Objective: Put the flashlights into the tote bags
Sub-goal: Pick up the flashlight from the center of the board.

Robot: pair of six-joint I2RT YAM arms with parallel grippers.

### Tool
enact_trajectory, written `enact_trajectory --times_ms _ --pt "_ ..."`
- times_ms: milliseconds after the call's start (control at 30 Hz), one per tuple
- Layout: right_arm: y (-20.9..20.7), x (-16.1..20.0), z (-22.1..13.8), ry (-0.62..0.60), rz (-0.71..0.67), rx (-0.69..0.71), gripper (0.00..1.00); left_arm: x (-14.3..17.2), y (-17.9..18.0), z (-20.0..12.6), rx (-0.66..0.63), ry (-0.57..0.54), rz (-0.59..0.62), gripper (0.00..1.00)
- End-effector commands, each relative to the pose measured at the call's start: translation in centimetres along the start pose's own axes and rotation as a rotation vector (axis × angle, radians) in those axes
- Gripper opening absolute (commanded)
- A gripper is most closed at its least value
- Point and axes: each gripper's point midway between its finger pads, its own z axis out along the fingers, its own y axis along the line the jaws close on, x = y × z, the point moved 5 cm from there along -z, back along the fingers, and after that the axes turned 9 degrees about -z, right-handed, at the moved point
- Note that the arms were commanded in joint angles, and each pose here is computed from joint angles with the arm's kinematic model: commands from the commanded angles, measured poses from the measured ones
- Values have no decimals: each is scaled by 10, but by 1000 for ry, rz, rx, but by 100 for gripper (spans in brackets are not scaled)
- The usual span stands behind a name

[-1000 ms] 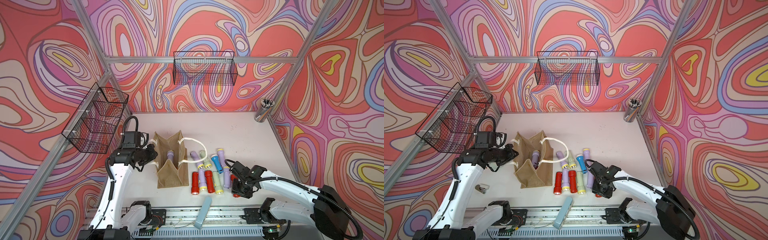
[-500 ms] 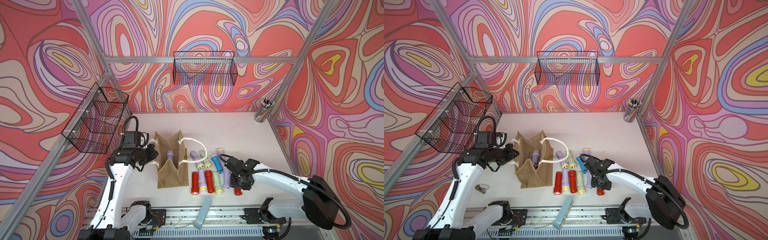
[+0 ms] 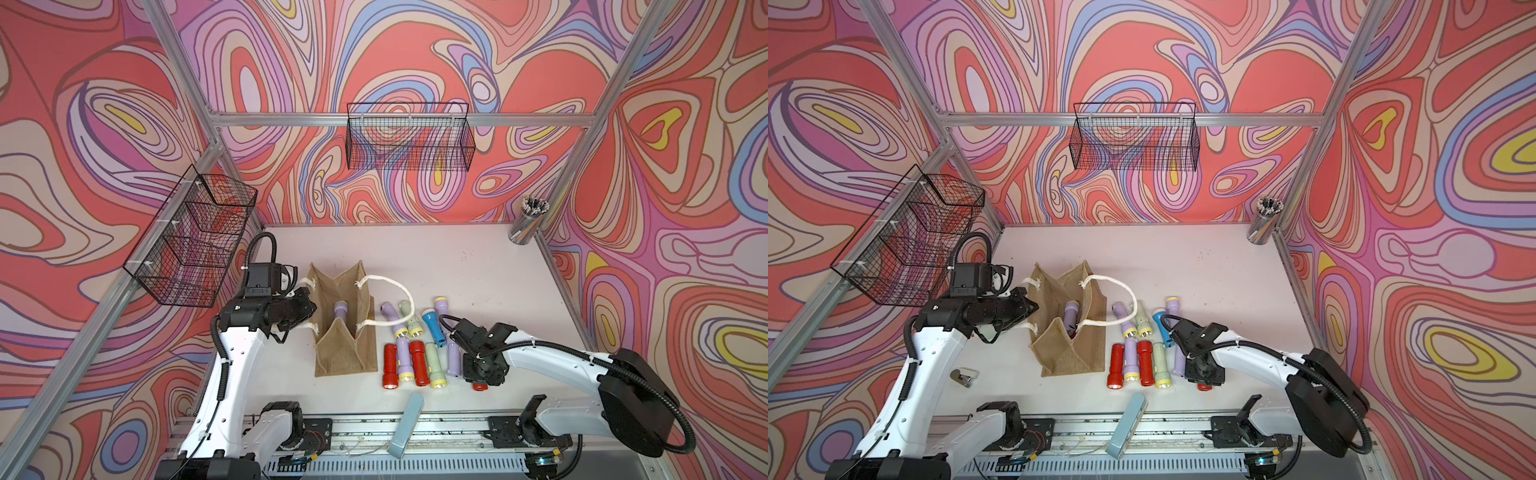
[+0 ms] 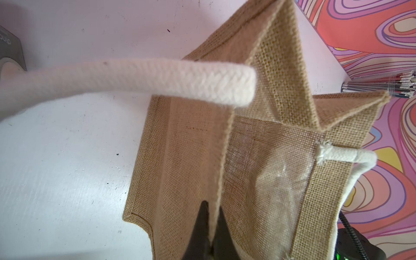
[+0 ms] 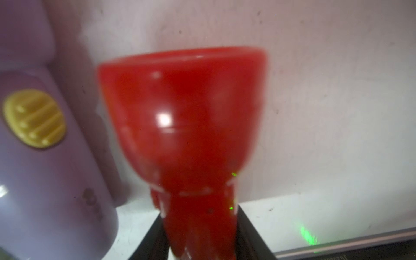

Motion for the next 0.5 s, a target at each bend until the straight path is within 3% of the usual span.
enact_trajectory --times_ms 0,233,467 --pt "3 -4 5 -15 -17 1 36 3 3 -4 7 -16 -18 4" --pt "3 -3 1 -6 -10 6 17 5 5 -11 -10 -36 -11 4" --pt "-1 -27 -51 -153 -5 52 14 3 -1 -5 20 3 -4 4"
